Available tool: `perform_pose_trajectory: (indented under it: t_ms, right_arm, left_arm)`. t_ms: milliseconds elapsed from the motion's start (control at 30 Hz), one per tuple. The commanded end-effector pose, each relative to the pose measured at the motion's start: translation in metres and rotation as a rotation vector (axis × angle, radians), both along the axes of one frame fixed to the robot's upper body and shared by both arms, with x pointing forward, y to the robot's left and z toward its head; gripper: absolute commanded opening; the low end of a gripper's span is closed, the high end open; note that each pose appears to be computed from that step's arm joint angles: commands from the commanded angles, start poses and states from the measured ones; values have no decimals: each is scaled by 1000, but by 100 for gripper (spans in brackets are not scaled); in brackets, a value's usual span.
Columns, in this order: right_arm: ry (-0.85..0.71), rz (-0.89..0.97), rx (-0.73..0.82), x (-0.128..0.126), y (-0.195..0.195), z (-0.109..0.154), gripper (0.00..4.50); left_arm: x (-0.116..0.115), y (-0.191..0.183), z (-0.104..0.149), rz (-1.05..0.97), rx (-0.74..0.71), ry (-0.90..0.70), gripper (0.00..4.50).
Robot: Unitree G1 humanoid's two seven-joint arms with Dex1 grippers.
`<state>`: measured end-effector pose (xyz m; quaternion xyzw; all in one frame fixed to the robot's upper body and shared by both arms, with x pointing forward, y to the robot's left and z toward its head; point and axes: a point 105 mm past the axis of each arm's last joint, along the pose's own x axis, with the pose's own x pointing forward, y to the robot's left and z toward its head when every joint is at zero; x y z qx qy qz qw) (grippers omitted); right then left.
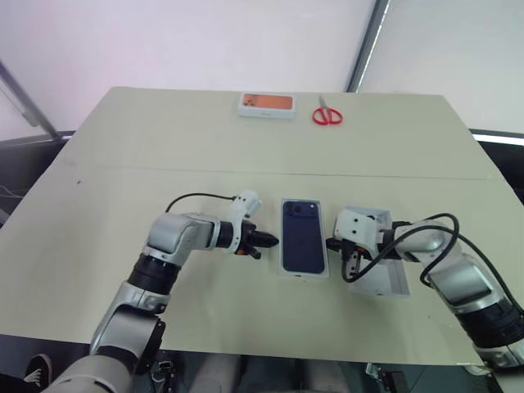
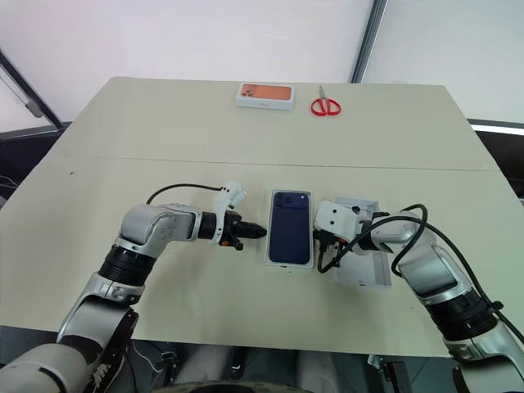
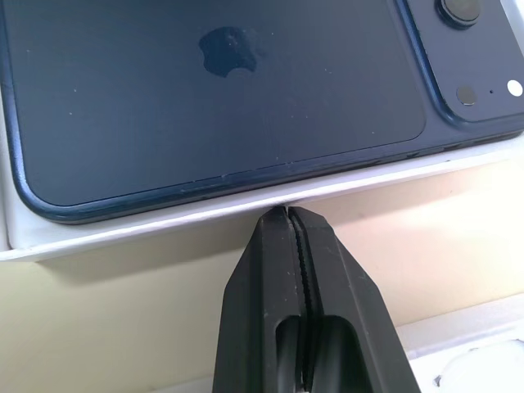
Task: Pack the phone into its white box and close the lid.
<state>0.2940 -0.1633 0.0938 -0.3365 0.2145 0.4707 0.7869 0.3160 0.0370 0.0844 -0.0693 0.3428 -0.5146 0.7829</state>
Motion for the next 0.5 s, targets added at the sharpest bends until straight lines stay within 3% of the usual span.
perform_pose_trajectory:
  t_ms: [33, 267, 500]
  right_arm:
    - [24, 10, -7, -9, -7, 2, 3]
    - [30, 4, -23, -13, -18, 5, 3]
    - [-65, -63, 19, 6, -25, 20, 3]
  left_arm:
    - [-6, -2, 9, -40, -42, -32, 0]
    - [-9, 23, 24, -47, -69, -106, 0]
    - [-4, 50, 50, -43, -92, -359, 0]
